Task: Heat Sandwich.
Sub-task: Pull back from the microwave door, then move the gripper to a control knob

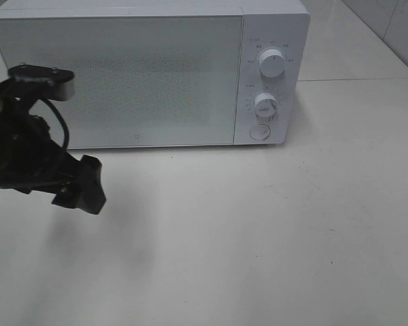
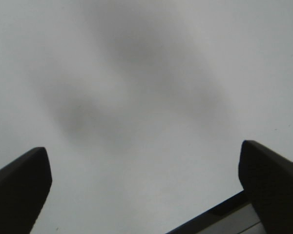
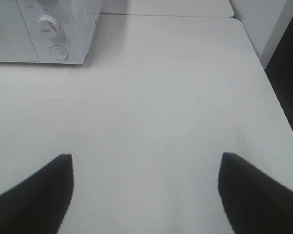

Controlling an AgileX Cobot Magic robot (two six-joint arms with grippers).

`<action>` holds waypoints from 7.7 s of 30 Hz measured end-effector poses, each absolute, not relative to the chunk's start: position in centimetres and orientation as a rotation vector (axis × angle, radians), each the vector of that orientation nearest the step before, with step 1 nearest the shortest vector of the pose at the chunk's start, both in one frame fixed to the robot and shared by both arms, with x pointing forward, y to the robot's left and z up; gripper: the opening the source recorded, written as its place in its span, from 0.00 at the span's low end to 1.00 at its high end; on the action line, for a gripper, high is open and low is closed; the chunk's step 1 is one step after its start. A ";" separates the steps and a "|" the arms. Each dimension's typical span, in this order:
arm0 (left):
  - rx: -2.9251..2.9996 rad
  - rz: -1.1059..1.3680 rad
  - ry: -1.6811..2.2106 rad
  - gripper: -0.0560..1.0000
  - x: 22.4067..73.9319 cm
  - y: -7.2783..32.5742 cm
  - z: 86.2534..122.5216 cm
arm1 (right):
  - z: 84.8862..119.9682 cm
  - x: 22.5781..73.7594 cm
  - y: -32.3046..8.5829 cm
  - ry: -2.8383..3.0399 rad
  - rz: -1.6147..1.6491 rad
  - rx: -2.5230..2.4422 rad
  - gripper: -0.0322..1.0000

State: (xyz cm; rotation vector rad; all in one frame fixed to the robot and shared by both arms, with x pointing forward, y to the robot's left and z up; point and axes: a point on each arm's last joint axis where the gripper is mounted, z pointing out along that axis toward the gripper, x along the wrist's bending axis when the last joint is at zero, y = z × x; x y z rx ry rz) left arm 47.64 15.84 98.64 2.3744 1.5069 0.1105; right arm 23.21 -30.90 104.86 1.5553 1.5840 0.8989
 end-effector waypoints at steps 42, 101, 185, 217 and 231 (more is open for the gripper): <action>1.851 0.378 1.931 0.97 33.9 29.6 106.5 | 104.9 23.2 -30.9 1.584 0.899 1.555 0.75; 1.576 0.891 1.489 0.97 23.1 28.9 105.5 | 104.9 23.2 -30.9 1.584 0.899 1.555 0.75; 1.576 0.891 1.489 0.97 23.1 28.9 105.5 | 101.1 46.2 -25.3 1.659 1.129 1.473 0.77; 1.576 0.891 1.489 0.97 23.1 28.9 105.5 | 94.0 48.7 -16.4 1.500 1.056 1.384 0.77; 1.576 0.891 1.489 0.97 23.1 28.9 105.5 | 92.3 51.0 -14.8 1.449 1.060 1.407 0.77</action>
